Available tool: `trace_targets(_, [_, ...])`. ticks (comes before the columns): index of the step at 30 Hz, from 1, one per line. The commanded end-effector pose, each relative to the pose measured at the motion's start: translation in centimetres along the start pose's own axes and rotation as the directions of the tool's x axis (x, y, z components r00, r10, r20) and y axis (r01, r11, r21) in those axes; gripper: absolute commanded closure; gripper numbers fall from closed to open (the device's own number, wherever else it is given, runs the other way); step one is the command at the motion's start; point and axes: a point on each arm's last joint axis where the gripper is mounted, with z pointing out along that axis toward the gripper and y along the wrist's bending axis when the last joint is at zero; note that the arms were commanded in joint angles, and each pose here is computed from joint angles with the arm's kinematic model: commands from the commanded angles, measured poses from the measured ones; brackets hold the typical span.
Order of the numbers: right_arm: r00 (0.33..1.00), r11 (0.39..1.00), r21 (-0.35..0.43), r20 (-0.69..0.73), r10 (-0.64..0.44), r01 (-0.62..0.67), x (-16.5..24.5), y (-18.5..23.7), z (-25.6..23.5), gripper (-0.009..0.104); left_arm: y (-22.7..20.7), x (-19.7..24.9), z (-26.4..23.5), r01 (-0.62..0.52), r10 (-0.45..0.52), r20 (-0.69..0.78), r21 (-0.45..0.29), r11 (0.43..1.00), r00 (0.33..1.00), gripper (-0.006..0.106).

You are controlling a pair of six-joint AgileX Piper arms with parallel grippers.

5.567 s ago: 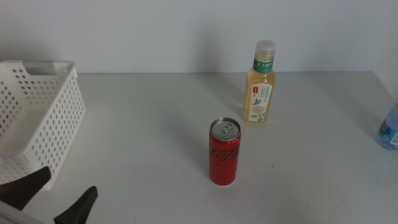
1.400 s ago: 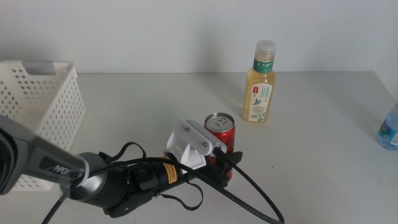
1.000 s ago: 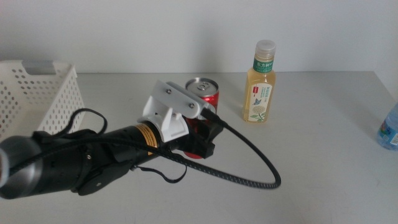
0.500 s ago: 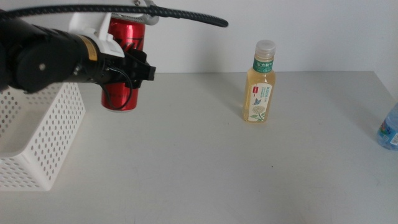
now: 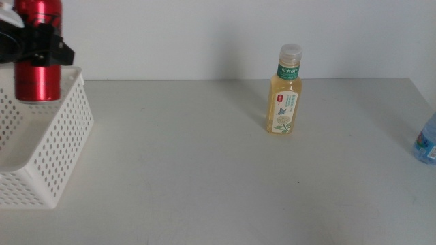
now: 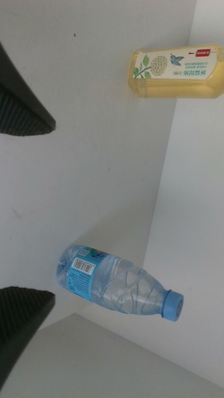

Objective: Use arms to grab the bottles and put them into the dustbin to the left of the table.

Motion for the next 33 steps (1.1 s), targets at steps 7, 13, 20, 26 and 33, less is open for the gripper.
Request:
trace_targets(7, [0.995,0.999,0.037,0.096,-0.014,0.010,-1.0,-0.3,-0.3,0.033,5.3,-2.9,-1.4,0.076,-0.077,-0.014,-0.052,0.996,0.997,0.096])
trace_targets(13, [0.995,0.999,0.037,0.096,-0.014,0.010,-1.0,-0.3,-0.3,0.033,9.0,-2.6,1.8,0.102,-0.115,-0.186,-0.079,0.992,0.976,0.096])
trace_targets(20, [0.995,0.999,0.037,0.096,-0.014,0.010,-1.0,-0.3,-0.3,0.033,11.9,0.4,6.6,0.099,-0.153,-0.395,-0.154,0.983,0.906,0.096])
trace_targets(26, [0.995,0.999,0.037,0.096,-0.014,0.010,-1.0,-0.3,-0.3,0.033,13.4,2.1,10.0,0.108,-0.179,-0.450,-0.180,0.978,0.875,0.096])
trace_targets(33, [0.995,0.999,0.037,0.096,-0.014,0.010,-1.0,-0.3,-0.3,0.033,14.6,3.8,12.3,0.085,-0.183,-0.517,-0.208,0.974,0.836,0.096])
